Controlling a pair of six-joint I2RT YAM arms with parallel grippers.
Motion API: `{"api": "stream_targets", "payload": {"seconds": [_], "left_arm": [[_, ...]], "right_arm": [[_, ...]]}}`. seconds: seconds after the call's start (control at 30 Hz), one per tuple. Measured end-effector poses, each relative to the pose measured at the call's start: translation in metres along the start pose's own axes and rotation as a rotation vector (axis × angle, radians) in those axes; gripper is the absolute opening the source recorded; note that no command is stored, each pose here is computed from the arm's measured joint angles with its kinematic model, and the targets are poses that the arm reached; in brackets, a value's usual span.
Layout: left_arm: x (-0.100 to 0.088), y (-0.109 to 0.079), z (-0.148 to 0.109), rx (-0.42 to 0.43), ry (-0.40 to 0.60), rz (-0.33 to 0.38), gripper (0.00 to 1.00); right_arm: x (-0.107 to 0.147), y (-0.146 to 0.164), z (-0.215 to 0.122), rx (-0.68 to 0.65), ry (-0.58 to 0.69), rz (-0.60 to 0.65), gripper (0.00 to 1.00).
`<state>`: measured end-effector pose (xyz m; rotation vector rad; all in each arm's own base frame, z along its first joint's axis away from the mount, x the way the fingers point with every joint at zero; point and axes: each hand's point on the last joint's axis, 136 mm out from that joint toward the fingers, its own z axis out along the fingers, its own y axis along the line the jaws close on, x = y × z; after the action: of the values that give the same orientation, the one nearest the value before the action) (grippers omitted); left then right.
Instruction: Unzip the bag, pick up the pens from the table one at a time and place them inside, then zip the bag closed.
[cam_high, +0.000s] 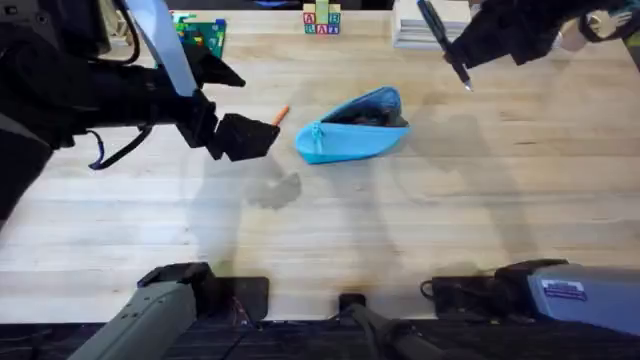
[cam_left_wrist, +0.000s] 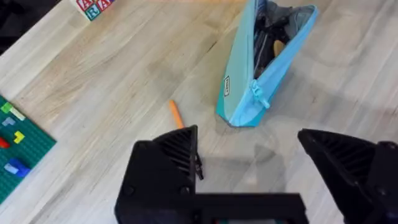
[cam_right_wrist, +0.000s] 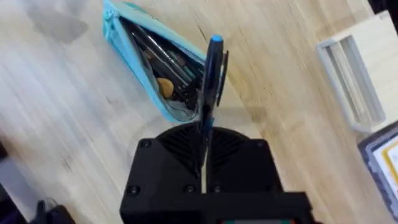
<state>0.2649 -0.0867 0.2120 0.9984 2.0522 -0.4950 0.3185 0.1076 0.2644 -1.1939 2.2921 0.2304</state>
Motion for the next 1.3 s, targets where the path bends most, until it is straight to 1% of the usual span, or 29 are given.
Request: {"api": "stream_targets", "payload": {"seconds": [0.27,0.3,0.33,0.53,0.8,1.1,1.27,1.3], "left_arm": [[0.000,0.000,0.000,0.000,0.000,0.000,0.995],[0.000,0.000,0.000,0.000,0.000,0.000,0.995],[0.000,0.000,0.000,0.000,0.000,0.000,0.996],[0.000,0.000,0.000,0.000,0.000,0.000,0.995],[0.000,0.000,0.000,0.000,0.000,0.000,0.996],[0.000,0.000,0.000,0.000,0.000,0.000,0.995],[0.000,0.000,0.000,0.000,0.000,0.000,0.995],[0.000,0.000,0.000,0.000,0.000,0.000,0.995]], "right_arm": [[-0.002,0.004,0.016,-0.074,-0.010,-0.170,0.033],[-0.007,0.009,0.018,-0.108,-0.044,-0.248,0.034],[-0.009,0.012,0.018,-0.122,-0.061,-0.279,0.033],[-0.017,0.020,0.020,-0.171,-0.125,-0.410,0.033],[-0.017,0.021,0.035,-0.215,-0.129,-0.463,0.034],[-0.024,0.031,0.045,-0.245,-0.139,-0.537,0.034],[-0.023,0.032,0.061,-0.277,-0.127,-0.546,0.033],[-0.020,0.031,0.074,-0.303,-0.111,-0.539,0.034]]}}
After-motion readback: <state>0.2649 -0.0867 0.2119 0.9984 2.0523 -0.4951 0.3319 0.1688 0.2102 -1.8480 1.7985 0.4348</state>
